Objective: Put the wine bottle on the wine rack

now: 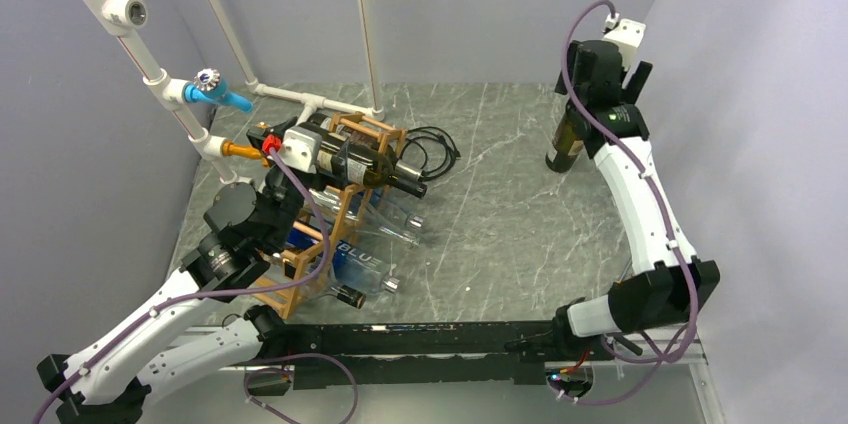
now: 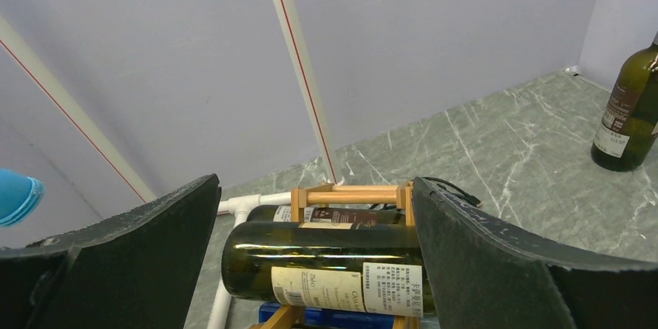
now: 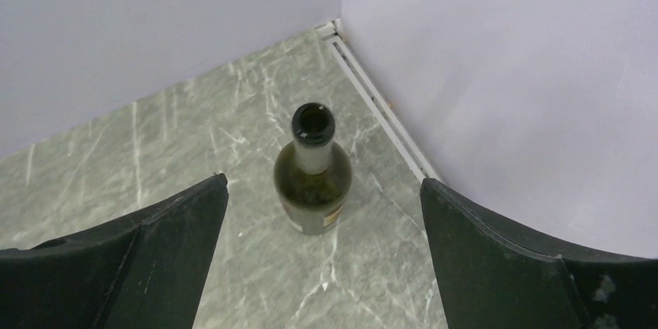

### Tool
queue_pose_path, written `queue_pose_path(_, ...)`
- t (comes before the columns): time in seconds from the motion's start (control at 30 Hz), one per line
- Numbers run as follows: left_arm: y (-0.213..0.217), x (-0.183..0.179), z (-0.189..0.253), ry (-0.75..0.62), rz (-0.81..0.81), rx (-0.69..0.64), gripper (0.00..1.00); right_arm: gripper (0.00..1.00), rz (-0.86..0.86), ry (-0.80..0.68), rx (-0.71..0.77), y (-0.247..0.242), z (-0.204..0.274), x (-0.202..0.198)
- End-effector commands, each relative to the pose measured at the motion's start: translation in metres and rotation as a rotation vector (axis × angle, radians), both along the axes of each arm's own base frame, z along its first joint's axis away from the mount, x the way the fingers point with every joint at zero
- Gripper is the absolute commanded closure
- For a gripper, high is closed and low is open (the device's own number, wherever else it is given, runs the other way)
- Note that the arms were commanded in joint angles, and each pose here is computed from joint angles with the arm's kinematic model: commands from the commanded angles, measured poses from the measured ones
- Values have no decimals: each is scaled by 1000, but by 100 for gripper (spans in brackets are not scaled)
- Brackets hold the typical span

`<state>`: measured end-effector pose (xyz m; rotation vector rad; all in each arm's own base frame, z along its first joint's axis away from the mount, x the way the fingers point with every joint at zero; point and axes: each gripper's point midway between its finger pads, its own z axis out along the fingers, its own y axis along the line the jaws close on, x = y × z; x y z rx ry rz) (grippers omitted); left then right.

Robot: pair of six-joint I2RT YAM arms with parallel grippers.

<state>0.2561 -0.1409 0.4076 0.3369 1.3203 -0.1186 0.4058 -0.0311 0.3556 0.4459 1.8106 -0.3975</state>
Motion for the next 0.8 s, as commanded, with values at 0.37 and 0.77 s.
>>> queue_pose_path(0.37, 3, -7, 21, -58, -20, -53, 0, 13, 14, 44, 127, -34, -56, 69)
queue_pose_path(0.77, 1, -7, 20, -57, -27, -48, 0, 35, -9, 48, 123, -49, -77, 75)
